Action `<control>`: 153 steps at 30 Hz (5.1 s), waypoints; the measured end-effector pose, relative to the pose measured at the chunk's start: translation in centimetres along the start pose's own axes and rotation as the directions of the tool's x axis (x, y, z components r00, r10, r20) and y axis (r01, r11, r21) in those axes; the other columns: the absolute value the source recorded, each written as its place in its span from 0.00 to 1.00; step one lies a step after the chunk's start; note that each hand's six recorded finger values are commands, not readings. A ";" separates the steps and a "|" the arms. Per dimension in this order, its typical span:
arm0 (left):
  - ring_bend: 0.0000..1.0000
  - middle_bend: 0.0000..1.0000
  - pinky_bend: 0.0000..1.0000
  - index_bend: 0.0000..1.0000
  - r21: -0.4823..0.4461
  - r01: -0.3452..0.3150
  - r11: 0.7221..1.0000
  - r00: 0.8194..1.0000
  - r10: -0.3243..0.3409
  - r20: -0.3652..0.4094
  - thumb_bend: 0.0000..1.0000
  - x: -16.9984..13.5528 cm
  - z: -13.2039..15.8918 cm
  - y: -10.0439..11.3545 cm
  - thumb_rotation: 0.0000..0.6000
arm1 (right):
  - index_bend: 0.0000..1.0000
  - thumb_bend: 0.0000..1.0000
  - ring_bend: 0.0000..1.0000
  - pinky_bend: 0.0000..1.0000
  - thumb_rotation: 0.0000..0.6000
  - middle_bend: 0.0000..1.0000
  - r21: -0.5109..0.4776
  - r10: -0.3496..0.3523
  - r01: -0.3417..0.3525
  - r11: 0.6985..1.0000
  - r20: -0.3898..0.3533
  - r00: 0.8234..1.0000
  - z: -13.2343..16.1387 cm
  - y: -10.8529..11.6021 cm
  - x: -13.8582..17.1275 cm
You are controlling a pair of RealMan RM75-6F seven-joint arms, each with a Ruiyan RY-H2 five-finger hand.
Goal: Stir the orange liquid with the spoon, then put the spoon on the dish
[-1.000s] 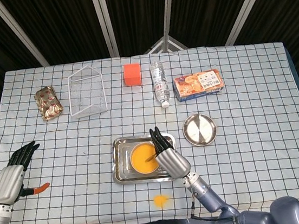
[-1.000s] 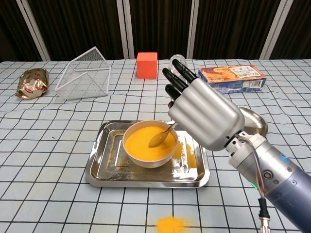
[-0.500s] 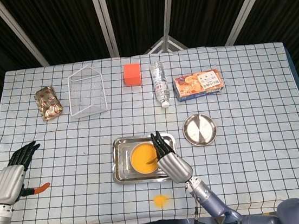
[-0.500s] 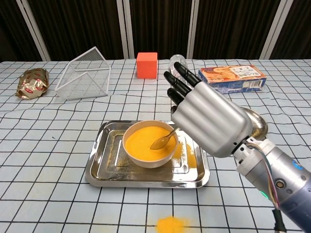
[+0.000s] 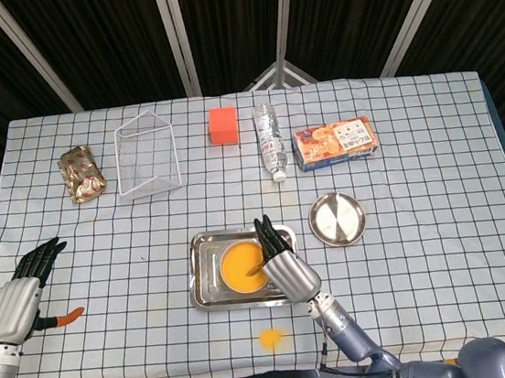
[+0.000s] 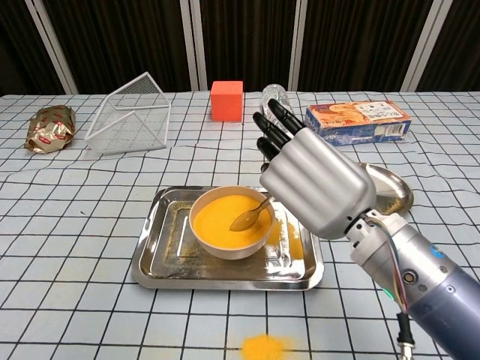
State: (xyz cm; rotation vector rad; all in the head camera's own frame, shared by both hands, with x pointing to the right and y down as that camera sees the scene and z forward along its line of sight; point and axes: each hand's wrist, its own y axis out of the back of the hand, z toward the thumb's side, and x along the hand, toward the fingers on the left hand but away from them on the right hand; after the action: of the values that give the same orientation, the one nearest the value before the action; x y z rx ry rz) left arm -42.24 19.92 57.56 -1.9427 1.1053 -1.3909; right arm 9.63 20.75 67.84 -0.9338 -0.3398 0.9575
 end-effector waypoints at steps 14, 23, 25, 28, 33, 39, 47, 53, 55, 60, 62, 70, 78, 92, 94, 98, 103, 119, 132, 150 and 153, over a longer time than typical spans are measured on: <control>0.00 0.00 0.02 0.00 0.005 0.002 1.000 1.000 -0.002 -0.001 0.00 0.0 0.0 -0.1 1.00 | 0.71 0.78 0.00 0.00 1.00 0.26 -0.008 -0.010 0.010 1.000 0.025 1.000 -0.4 0.4 -1.4; 0.00 0.00 0.02 0.00 0.008 0.003 1.000 1.000 -0.003 0.006 0.00 0.0 0.2 -0.1 1.00 | 0.71 0.78 0.00 0.00 1.00 0.26 -0.012 -0.028 0.028 1.000 0.010 1.000 -0.4 1.4 -0.8; 0.00 0.00 0.02 0.00 0.009 0.002 1.000 1.000 -0.002 0.008 0.00 0.0 0.2 -0.1 1.00 | 0.71 0.78 0.00 0.00 1.00 0.26 -0.005 -0.031 0.031 0.999 0.005 0.999 -0.5 1.5 -0.5; 0.00 0.00 0.02 0.00 0.009 0.002 1.000 1.000 -0.002 0.006 0.00 -0.1 0.2 -0.1 1.00 | 0.71 0.78 0.00 0.00 1.00 0.26 0.012 -0.028 0.028 1.000 -0.003 1.000 -0.7 1.5 0.1; 0.00 0.00 0.02 0.00 0.011 0.004 1.000 1.000 -0.004 0.004 0.00 -0.1 0.2 -0.2 1.00 | 0.71 0.78 0.00 0.00 1.00 0.26 0.018 -0.014 0.014 1.000 -0.013 1.000 -0.9 1.4 0.6; 0.00 0.00 0.02 0.00 0.009 0.005 1.000 1.000 -0.005 0.001 0.00 0.0 0.1 -0.2 1.00 | 0.71 0.78 0.00 0.00 1.00 0.26 0.032 0.014 -0.014 0.999 -0.024 1.000 -0.7 0.6 0.7; 0.00 0.00 0.02 0.00 0.008 0.004 1.000 1.000 -0.004 0.002 0.00 0.1 0.1 -0.2 1.00 | 0.71 0.78 0.00 0.00 1.00 0.26 0.034 0.043 -0.042 0.999 -0.030 0.999 -0.4 -0.6 0.9; 0.00 0.00 0.02 0.00 0.007 0.005 1.000 1.000 -0.005 -0.003 0.00 0.1 0.1 -0.2 1.00 | 0.71 0.78 0.00 0.00 1.00 0.26 0.004 0.054 -0.054 0.999 0.002 0.999 -0.3 -0.8 0.2; 0.00 0.00 0.02 0.00 0.007 0.005 1.000 1.000 -0.005 -0.003 0.00 0.1 0.1 -0.2 1.00 | 0.71 0.78 0.00 0.00 1.00 0.26 -0.006 0.057 -0.057 0.998 0.011 0.998 -0.3 -0.8 0.1; 0.00 0.00 0.02 0.00 0.007 0.007 1.000 1.000 -0.007 -0.004 0.00 0.1 0.1 -0.2 1.00 | 0.72 0.78 0.00 0.00 1.00 0.26 -0.022 0.057 -0.056 0.998 0.026 0.998 -0.3 -0.8 -0.4; 0.00 0.00 0.02 0.00 0.007 0.007 1.000 1.000 -0.007 -0.005 0.00 0.1 0.1 -0.2 1.00 | 0.72 0.78 0.00 0.00 1.00 0.26 -0.025 0.053 -0.052 0.998 0.031 0.998 -0.3 -0.8 -0.6; 0.00 0.00 0.02 0.00 0.007 0.007 1.000 1.000 -0.007 -0.004 0.00 0.1 0.1 -0.2 1.00 | 0.72 0.78 0.00 0.00 1.00 0.26 -0.026 0.036 -0.035 0.999 0.031 0.999 -0.3 -0.2 -1.1; 0.00 0.00 0.02 0.00 0.005 0.005 1.000 1.000 -0.005 -0.005 0.00 0.1 0.0 -0.2 1.00 | 0.72 0.78 0.00 0.00 1.00 0.26 -0.023 0.045 -0.045 0.999 0.025 0.999 0.0 -0.3 -1.3; 0.00 0.00 0.02 0.00 0.005 0.008 1.000 1.000 -0.008 -0.005 0.00 0.1 0.1 -0.2 1.00 | 0.72 0.78 0.00 0.00 1.00 0.26 -0.011 0.020 -0.020 1.000 0.059 0.998 -1.9 0.5 -2.2; 0.00 0.00 0.02 0.00 0.008 0.009 1.000 1.000 -0.009 -0.005 0.00 0.1 0.1 -0.3 1.00 | 0.72 0.78 0.00 0.00 1.00 0.26 -0.011 0.019 -0.018 1.000 0.061 0.998 -2.1 0.7 -2.2; 0.00 0.00 0.02 0.00 0.009 0.010 1.000 1.000 -0.010 -0.006 0.00 0.1 0.1 -0.3 1.00 | 0.72 0.78 0.00 0.00 1.00 0.26 -0.011 0.018 -0.017 1.000 0.066 0.998 -2.6 0.9 -2.2; 0.00 0.00 0.02 0.00 0.010 0.008 1.000 1.000 -0.008 -0.008 0.00 0.1 0.1 -0.3 1.00 | 0.72 0.78 0.00 0.00 1.00 0.26 -0.016 0.022 -0.021 1.000 0.070 0.997 -2.8 0.9 -2.4; 0.00 0.00 0.02 0.00 0.005 0.013 1.000 1.000 -0.013 -0.008 0.00 0.2 0.1 -0.3 1.00 | 0.73 0.78 0.00 0.00 1.00 0.26 -0.024 0.051 -0.050 0.998 0.081 0.995 -2.2 -1.1 -3.5; 0.00 0.00 0.02 0.00 0.009 0.014 1.000 1.000 -0.014 -0.008 0.00 0.1 0.1 -0.4 1.00 | 0.74 0.78 0.00 0.00 1.00 0.26 -0.047 0.059 -0.055 0.997 0.083 0.995 -1.3 -1.2 -3.1; 0.00 0.00 0.02 0.00 0.016 0.019 1.000 1.000 -0.019 -0.002 0.00 0.2 0.3 -0.6 1.00 | 0.77 0.79 0.00 0.00 1.00 0.27 -0.116 0.036 -0.033 0.993 0.021 0.999 1.3 0.2 -0.7; 0.00 0.00 0.02 0.00 0.016 0.017 1.000 1.000 -0.017 -0.004 0.00 0.2 0.3 -0.6 1.00 | 0.78 0.79 0.00 0.00 1.00 0.27 -0.121 0.031 -0.029 0.992 0.019 0.999 1.3 0.5 -0.4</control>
State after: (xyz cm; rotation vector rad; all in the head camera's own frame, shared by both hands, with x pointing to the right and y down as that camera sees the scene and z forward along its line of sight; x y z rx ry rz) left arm -41.75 20.10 57.98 -1.9432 1.0783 -1.4083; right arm 8.32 21.19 68.26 -1.0421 -0.4060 0.9834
